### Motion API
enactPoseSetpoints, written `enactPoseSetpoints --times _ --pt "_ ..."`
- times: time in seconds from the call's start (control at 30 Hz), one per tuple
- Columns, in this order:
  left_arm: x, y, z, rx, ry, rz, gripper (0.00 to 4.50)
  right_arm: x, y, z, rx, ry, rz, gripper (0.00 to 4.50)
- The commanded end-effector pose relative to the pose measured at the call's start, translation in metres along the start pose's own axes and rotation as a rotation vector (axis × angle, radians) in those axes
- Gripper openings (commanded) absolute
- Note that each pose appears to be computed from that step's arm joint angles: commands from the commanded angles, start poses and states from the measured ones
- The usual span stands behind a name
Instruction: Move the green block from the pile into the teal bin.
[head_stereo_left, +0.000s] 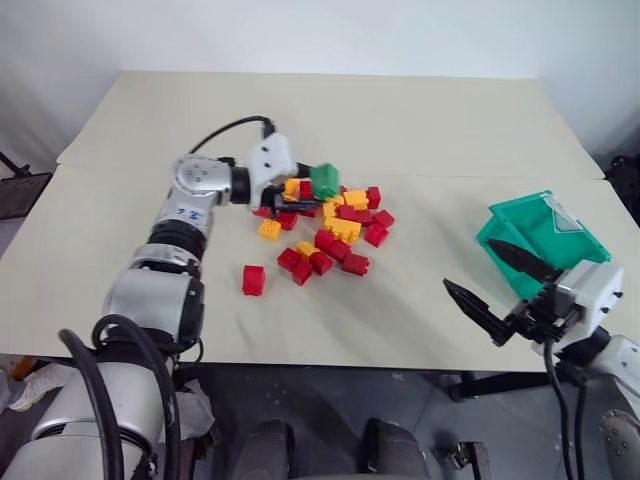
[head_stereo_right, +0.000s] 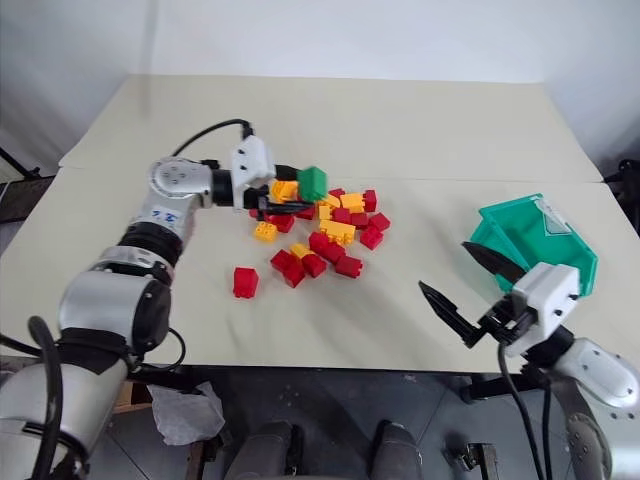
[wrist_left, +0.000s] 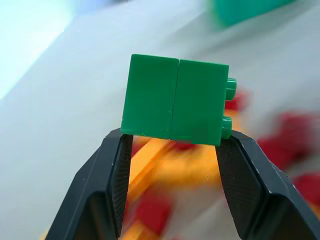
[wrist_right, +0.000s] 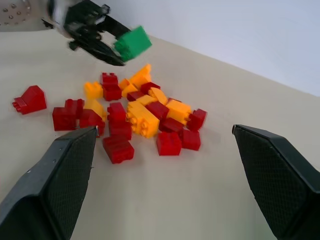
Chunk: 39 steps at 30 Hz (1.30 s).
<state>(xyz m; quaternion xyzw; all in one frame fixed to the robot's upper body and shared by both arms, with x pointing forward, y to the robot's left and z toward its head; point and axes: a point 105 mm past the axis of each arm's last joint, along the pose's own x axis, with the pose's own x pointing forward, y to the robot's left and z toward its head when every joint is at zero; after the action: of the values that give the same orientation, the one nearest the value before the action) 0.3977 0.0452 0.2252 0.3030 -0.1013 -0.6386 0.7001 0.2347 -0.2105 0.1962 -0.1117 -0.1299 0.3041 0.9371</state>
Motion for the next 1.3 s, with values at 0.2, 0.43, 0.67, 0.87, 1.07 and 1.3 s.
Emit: enactPoseSetpoints --times 0.2,0.43,0.67,0.87,1.07,1.3 --pt "0.097 -0.063 0.034 0.076 -0.101 -0.36 2.53 -0.038 -0.003 0.02 -0.053 0.048 -0.066 4.5" --pt "0.13 -0.09 0.007 -0.016 0.024 -0.356 2.74 -0.044 0.027 0.016 0.002 0.065 -0.089 4.5" --pt "0.127 -0.084 0.013 -0.089 -0.053 -0.318 4.47 -0.046 0.032 0.017 0.019 0.064 -0.125 4.5" --pt "0.089 -0.059 0.015 -0.12 -0.185 -0.223 4.47 -0.042 0.031 0.015 0.023 0.061 -0.118 4.5" --pt "0.0 -0.017 0.008 -0.139 -0.339 0.039 4.47 -0.05 0.014 0.013 0.018 0.077 -0.147 4.5" --pt "-0.099 -0.026 -0.026 -0.142 -0.235 0.31 4.47 -0.081 -0.017 0.004 -0.026 0.162 -0.176 4.5"
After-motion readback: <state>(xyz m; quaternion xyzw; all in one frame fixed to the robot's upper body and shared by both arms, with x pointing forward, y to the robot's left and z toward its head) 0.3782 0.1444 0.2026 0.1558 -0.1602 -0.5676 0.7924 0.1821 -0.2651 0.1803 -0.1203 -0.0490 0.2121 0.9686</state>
